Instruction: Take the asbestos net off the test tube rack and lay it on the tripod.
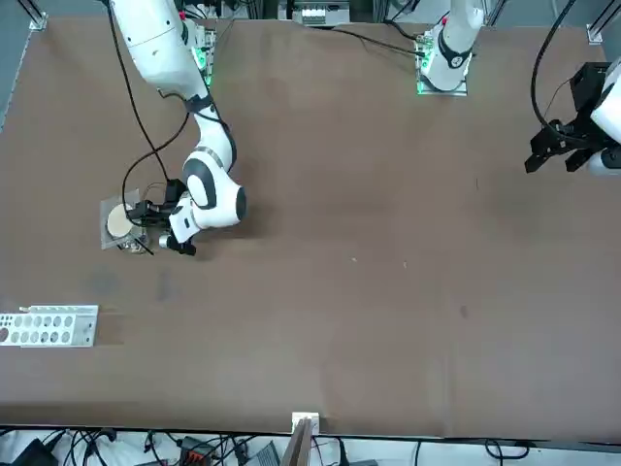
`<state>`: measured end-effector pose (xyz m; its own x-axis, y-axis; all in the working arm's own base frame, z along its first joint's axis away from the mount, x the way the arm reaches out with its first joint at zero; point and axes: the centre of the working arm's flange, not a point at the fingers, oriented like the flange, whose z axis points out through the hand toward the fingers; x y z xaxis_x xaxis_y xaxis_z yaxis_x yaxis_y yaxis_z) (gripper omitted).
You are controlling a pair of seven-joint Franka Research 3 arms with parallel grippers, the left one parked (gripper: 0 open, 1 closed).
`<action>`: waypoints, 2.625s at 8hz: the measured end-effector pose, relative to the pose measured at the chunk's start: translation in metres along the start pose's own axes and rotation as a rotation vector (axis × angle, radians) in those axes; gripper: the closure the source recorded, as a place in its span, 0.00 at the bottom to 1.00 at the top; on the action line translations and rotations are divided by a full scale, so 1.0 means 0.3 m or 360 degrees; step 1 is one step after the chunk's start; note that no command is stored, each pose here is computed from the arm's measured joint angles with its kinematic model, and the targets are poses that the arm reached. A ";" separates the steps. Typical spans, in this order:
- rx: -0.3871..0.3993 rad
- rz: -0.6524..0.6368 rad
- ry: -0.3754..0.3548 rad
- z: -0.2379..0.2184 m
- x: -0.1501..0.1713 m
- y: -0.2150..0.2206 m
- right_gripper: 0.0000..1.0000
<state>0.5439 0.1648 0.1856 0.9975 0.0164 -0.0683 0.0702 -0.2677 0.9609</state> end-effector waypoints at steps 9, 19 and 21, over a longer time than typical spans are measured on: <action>0.0489 -0.0355 -0.0370 -0.307 0.118 0.419 0.01; 0.1678 -0.0302 -0.0333 0.054 0.239 1.328 0.01; 0.1894 -0.0248 -0.0266 0.201 0.196 1.481 0.01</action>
<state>0.6337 -0.0111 0.5922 0.9598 0.0265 -0.2794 0.0558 -0.9937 0.0974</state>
